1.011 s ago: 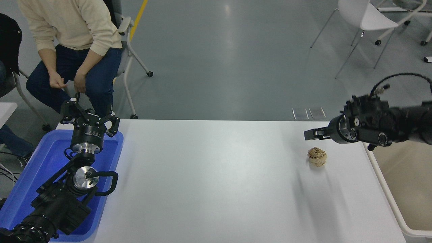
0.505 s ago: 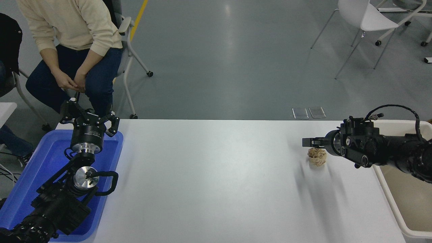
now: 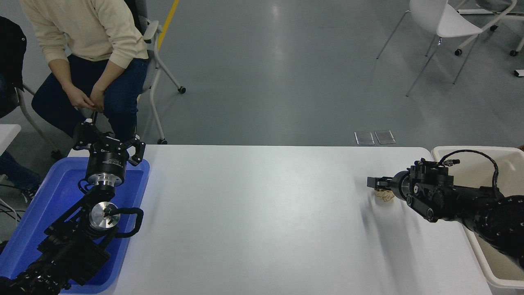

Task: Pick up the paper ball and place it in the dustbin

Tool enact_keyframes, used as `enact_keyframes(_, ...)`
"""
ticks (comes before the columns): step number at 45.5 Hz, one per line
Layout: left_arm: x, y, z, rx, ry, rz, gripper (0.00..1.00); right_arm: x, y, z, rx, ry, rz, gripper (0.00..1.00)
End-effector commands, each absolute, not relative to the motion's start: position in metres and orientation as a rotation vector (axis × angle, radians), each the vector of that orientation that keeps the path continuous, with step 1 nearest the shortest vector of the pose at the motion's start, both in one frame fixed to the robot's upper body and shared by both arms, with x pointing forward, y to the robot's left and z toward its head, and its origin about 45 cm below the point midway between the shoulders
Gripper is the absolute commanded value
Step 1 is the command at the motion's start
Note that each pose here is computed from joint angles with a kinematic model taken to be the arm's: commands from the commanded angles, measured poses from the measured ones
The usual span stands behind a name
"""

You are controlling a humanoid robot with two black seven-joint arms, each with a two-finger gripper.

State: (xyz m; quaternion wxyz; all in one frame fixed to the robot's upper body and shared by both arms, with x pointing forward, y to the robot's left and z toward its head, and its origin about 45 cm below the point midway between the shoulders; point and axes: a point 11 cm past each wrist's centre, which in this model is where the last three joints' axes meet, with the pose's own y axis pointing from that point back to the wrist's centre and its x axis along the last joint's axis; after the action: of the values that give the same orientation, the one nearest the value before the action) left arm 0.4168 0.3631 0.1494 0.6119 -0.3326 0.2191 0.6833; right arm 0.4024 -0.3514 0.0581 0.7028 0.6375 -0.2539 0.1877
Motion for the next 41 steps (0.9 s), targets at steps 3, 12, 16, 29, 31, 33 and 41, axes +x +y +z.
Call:
enact_keyframes(3,0.4168,0.3629,0.1496,-0.768,0.505,1.576,0.99,0.396,-0.349,0.049,1.430,-0.575,0.398,0.97)
enact_keyframes(12,0.4167,0.3633,0.1492,-0.767,0.506,1.577,0.99,0.394,-0.342,0.046,1.451,-0.588,0.384,0.86)
enact_keyframes(16,0.4168,0.3629,0.1496,-0.768,0.505,1.576,0.99,0.393,-0.340,0.044,1.456,-0.592,0.379,0.76)
enact_keyframes(29,0.4167,0.3633,0.1492,-0.767,0.506,1.577,0.99,0.397,-0.342,0.047,1.450,-0.615,0.380,0.24)
enact_keyframes(31,0.4167,0.3633,0.1492,-0.767,0.506,1.577,0.99,0.397,-0.342,0.047,1.450,-0.615,0.380,0.22)
enact_keyframes(33,0.4167,0.3633,0.1492,-0.767,0.506,1.577,0.99,0.398,-0.342,0.048,1.451,-0.620,0.378,0.21)
enact_keyframes(41,0.4168,0.3629,0.1496,-0.768,0.505,1.576,0.99,0.401,-0.343,0.052,1.454,-0.627,0.378,0.16)
